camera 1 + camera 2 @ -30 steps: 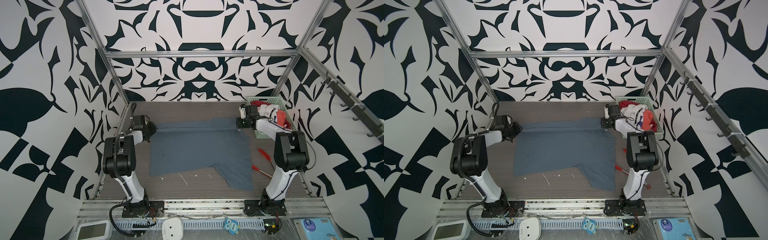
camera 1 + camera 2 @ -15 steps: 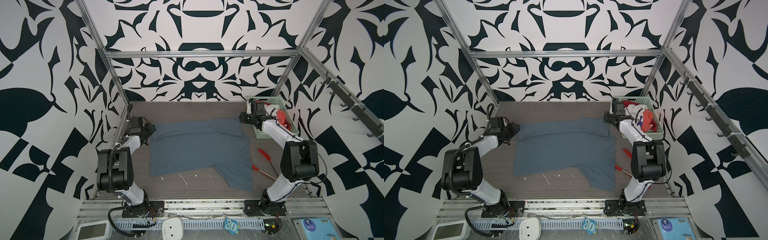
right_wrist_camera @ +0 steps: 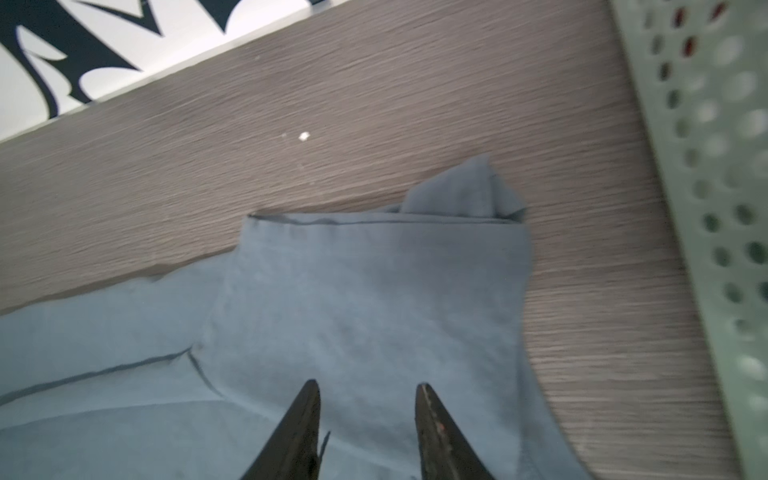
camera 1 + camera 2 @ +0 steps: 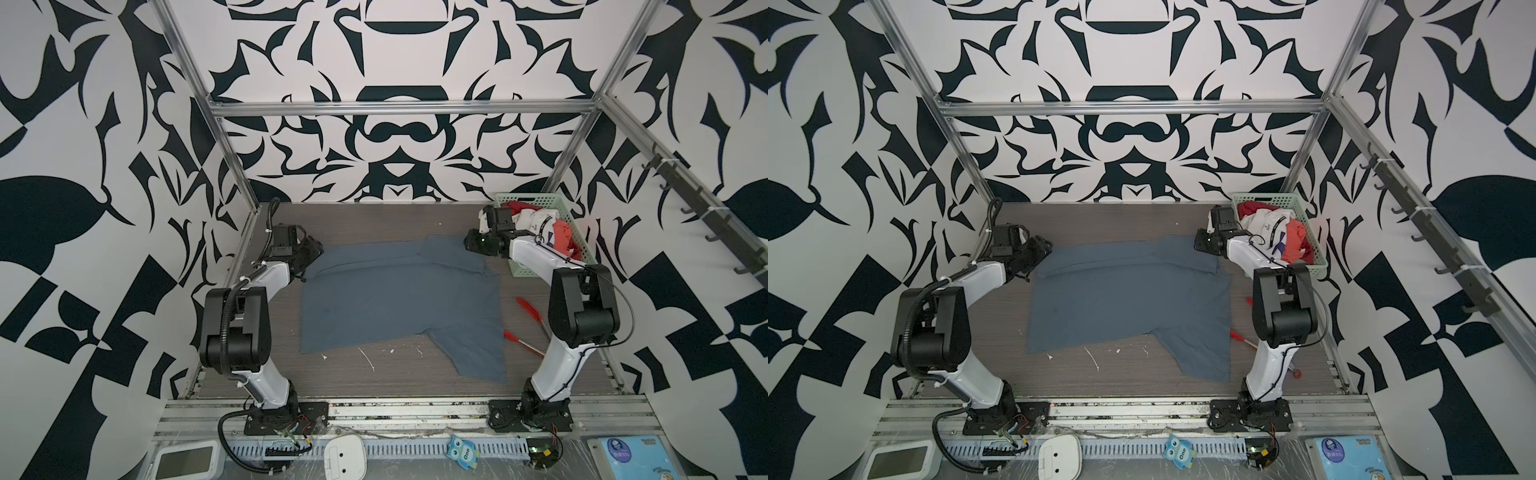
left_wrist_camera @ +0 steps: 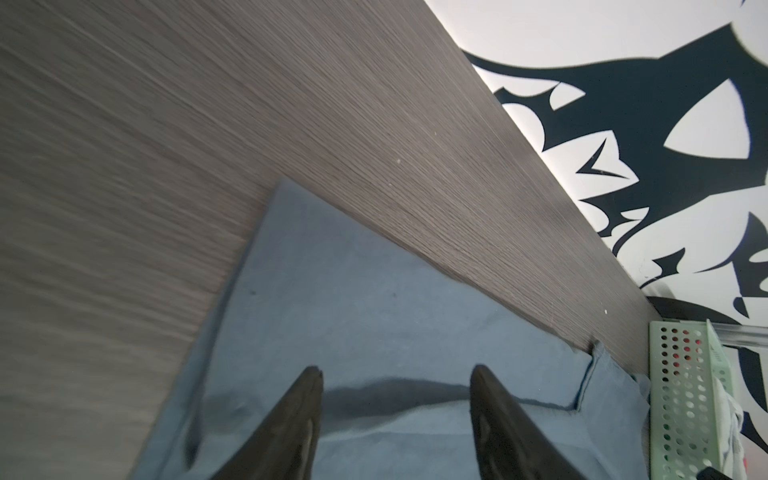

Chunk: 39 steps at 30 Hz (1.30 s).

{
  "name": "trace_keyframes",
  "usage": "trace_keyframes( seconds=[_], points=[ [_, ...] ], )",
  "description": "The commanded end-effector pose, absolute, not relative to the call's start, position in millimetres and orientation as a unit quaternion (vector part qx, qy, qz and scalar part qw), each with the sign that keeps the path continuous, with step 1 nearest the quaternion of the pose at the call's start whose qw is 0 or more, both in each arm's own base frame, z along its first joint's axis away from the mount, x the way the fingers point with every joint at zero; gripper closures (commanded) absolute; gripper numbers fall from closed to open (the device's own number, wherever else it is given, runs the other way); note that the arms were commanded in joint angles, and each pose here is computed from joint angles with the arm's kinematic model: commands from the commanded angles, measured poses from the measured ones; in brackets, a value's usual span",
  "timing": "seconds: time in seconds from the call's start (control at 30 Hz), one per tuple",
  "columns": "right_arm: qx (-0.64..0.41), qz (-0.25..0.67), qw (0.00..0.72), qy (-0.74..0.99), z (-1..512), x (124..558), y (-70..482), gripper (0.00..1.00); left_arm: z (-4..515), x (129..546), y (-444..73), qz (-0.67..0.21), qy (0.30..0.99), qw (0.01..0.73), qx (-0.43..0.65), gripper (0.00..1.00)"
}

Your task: Fold and stack the t-shirts

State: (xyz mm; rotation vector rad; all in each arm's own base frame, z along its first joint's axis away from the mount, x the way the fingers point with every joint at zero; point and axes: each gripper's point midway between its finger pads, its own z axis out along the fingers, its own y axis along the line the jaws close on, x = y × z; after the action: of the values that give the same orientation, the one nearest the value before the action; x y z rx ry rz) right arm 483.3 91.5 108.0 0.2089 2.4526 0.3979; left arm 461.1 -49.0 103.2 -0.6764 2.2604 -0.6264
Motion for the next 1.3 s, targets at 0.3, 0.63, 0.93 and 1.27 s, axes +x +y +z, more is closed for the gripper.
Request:
trace_keyframes(
  seconds=[0.3,0.63,0.93,1.27],
  points=[
    [0.067,0.035,0.325,0.943,108.5,533.5,63.4,0.52,75.3,465.4,-72.8,-0.256,0.881,0.300,-0.260,0.40],
    [0.166,0.097,0.323,0.927,93.2,545.9,22.6,0.49,69.8,462.5,-70.9,-0.245,0.887,0.294,-0.257,0.40],
    [0.182,0.135,0.304,0.925,70.5,550.0,18.5,0.51,62.3,461.9,-71.5,-0.246,0.888,0.286,-0.263,0.39],
    [0.198,0.161,0.297,0.920,55.6,551.8,20.0,0.66,58.7,459.4,-69.3,-0.239,0.890,0.283,-0.266,0.39]
  ],
)
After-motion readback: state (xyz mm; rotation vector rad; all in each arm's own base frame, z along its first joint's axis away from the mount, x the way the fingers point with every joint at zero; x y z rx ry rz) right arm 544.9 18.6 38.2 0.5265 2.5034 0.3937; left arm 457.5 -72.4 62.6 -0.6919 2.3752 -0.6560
